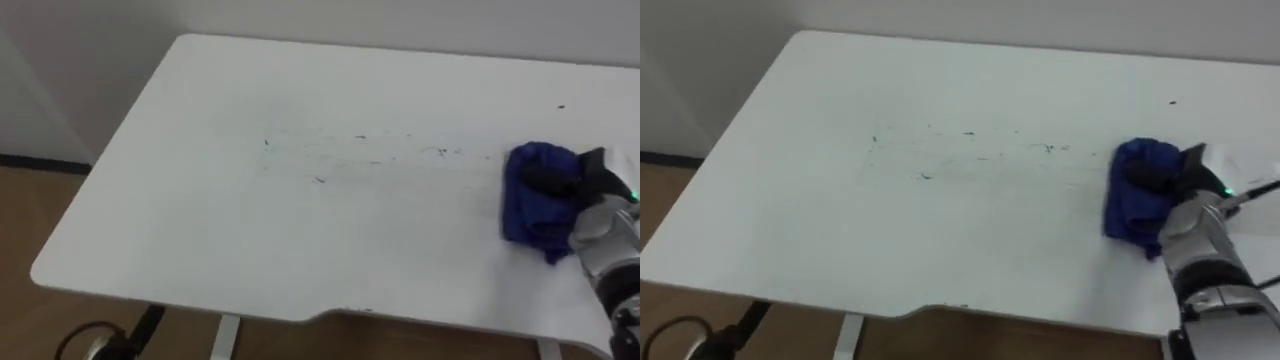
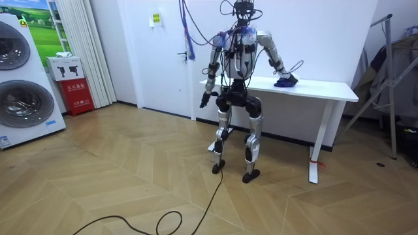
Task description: Wipe table
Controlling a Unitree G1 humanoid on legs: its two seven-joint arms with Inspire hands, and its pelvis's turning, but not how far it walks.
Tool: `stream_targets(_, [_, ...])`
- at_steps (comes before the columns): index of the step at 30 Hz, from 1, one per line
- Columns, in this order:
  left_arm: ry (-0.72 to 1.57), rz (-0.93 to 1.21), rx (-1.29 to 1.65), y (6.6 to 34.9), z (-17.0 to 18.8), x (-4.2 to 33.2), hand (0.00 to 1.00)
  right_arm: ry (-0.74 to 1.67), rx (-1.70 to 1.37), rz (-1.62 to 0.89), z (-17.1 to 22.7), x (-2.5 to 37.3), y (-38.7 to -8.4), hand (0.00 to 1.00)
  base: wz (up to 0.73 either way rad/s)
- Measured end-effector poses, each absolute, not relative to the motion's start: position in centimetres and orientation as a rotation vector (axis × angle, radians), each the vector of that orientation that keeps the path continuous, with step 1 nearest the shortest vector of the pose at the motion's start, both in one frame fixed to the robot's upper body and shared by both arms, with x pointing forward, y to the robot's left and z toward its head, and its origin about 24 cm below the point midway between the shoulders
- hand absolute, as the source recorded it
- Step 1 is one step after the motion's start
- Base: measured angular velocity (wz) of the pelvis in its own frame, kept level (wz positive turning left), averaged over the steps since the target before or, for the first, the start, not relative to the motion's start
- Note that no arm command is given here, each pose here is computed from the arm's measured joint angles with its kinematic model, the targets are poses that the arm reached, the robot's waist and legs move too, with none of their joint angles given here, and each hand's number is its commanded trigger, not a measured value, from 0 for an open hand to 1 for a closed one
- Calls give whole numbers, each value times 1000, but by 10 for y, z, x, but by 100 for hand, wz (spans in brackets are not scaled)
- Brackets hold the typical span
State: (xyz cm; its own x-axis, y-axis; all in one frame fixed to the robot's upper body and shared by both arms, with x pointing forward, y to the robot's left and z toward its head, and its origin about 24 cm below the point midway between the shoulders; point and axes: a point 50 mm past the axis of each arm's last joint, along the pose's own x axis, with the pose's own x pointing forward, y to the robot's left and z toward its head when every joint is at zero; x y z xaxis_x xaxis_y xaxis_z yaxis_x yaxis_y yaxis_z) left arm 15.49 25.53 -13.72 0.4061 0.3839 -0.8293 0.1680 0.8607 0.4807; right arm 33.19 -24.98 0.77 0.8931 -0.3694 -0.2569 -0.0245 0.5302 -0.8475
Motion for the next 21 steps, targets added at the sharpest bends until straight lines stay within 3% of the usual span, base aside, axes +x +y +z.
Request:
stream_targets(3, [1143,107,526,238,-140,160,0,333,-1034,-51,21,352,-200,100,-10])
stream_targets(7, [1118,110,495,233,-138,164,0,331,-1037,14,20,353,-188,100,20])
stream_targets(10, [1141,128,487,240,-141,148,0,396,-1009,-4,-5,329,-207,100,48])
stream_targets(14, [1188,154,591,278,-137,124,0,532,-966,-181,-44,263,-278,100,32])
stream_targets(18, [1157,324,703,336,-111,116,0,778,-875,-416,-70,178,-342,100,-16])
stream_targets(21, [1089,381,726,345,-101,119,0,875,-840,-509,-77,141,-361,100,-23])
